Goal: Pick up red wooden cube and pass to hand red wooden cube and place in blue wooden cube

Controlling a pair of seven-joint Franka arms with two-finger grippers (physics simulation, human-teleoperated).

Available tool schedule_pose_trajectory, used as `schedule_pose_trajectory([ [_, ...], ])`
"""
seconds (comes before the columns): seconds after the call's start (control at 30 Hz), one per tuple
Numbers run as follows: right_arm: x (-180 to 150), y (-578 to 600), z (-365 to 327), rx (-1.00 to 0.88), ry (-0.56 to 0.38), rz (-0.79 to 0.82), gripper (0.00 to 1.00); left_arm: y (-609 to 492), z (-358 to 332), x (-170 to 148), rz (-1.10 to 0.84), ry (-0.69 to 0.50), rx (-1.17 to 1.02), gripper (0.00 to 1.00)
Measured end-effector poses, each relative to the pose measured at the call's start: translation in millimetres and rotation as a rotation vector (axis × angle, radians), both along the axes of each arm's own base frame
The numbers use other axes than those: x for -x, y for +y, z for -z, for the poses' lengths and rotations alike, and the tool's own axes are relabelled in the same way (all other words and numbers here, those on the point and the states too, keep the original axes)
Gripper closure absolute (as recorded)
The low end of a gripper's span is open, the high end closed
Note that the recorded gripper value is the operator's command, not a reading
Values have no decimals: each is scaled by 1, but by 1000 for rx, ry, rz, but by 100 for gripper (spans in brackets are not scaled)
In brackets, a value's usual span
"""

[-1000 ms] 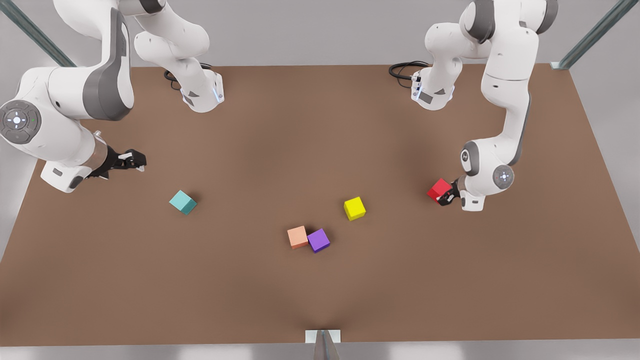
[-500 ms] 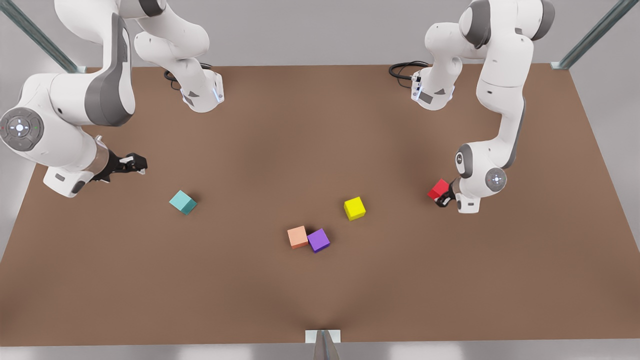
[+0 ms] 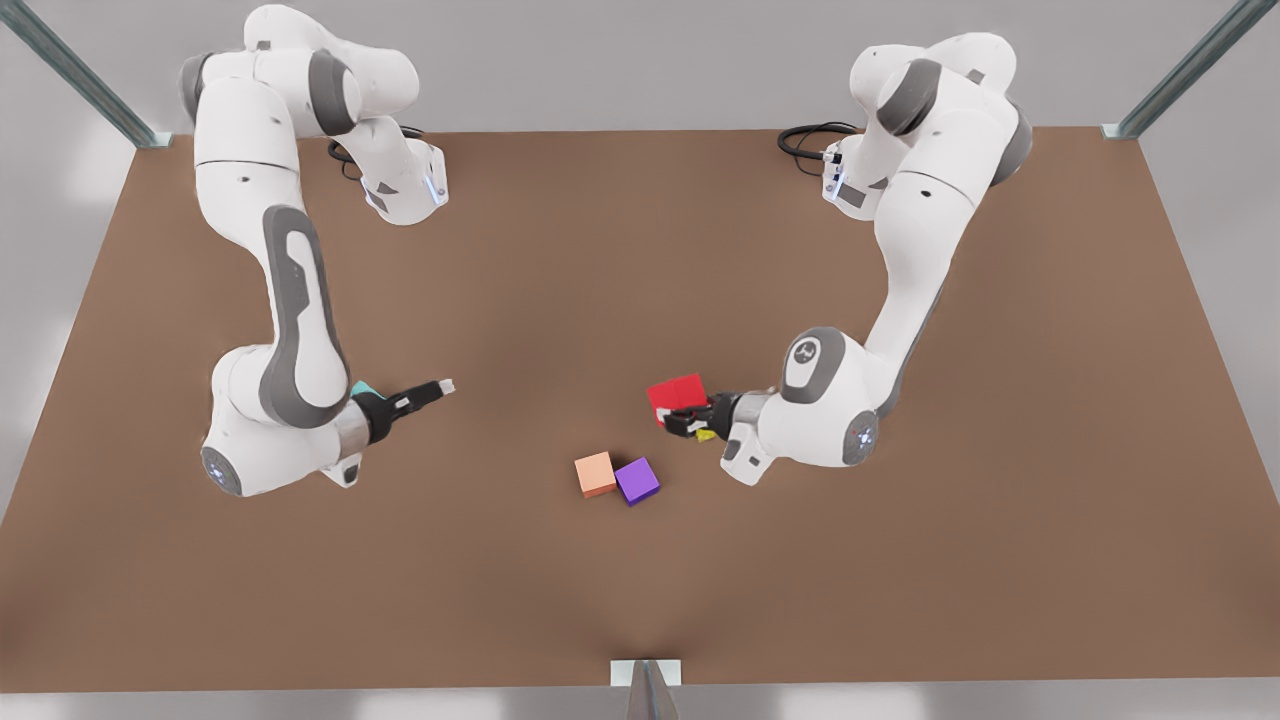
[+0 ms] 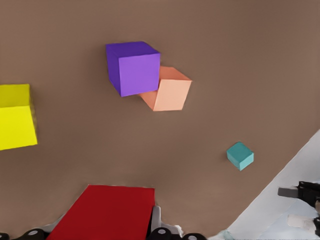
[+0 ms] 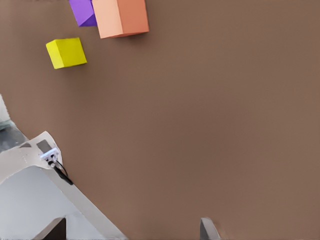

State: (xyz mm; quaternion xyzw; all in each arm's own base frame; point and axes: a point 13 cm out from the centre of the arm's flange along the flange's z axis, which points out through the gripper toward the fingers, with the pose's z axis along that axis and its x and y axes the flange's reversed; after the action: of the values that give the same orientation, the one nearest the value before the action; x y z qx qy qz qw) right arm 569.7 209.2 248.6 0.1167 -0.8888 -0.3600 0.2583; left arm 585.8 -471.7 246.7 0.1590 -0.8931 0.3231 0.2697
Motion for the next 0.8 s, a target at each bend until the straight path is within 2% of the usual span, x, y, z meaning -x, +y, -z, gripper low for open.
schedule_pose_trajectory([
  [0.03, -3, 22, 5, -114, 38, 39, 0, -24, -1, 8, 15, 35, 72, 51],
  [0.13, -16, 64, 1, -373, 73, 123, 0, -80, -9, 31, 43, 90, 247, 49],
  [0.27, -21, 81, -5, -568, 20, 174, 0, -101, -8, 31, 24, 97, 379, 49],
  [0.33, -19, 79, -4, -628, -41, 187, 0, -98, 1, 24, 16, 80, 415, 50],
  [0.43, -14, 93, 5, -709, -191, 172, 0, -88, 2, 8, -2, 34, 481, 51],
  [0.63, -30, 144, 14, -887, -613, 80, 0, -76, -4, -25, -45, -108, 605, 51],
  [0.8, -46, 161, 12, -981, -903, 18, 0, -76, 0, -38, -57, -220, 679, 51],
])
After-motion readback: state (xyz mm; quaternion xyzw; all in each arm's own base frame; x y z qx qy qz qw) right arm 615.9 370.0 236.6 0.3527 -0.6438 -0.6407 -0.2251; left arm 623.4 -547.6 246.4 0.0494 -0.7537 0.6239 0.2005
